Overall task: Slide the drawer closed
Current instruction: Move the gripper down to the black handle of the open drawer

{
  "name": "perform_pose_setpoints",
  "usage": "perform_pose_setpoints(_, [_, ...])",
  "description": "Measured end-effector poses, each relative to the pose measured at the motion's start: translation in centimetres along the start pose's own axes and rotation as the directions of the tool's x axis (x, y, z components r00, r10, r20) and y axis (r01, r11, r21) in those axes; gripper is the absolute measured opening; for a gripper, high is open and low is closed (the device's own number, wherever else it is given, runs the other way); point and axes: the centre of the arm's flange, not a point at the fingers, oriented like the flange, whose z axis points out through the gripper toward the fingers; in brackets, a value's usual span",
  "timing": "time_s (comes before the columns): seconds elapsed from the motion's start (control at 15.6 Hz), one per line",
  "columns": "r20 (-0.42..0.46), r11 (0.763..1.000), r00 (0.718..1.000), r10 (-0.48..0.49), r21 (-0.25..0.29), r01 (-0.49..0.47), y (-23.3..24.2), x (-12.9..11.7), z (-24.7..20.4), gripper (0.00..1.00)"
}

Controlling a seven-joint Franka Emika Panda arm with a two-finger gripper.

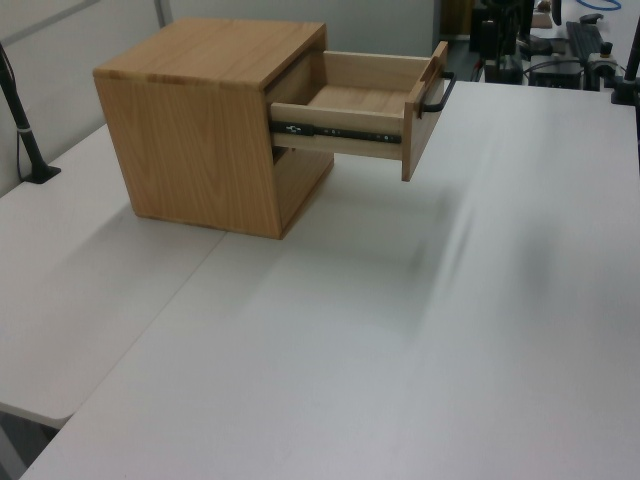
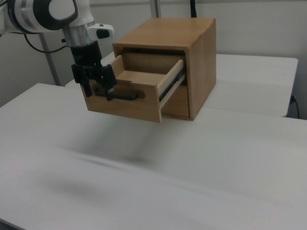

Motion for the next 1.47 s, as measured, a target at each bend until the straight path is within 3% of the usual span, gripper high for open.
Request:
perform_pose_setpoints(0.7, [0.002, 1.0, 1.0, -0.015, -0.001, 0.015, -0.6, 0.1, 0.1, 0.97])
perform_pose_setpoints(1.15, [0.017, 0.994, 0.994, -0.105, -0.002, 0.105, -1.3, 0.5, 0.9, 0.23])
perform_pose_setpoints(1.47, [0.059, 0.989, 0.987, -0.148, 0.006, 0.148, -4.3, 2.3, 3.4, 0.12])
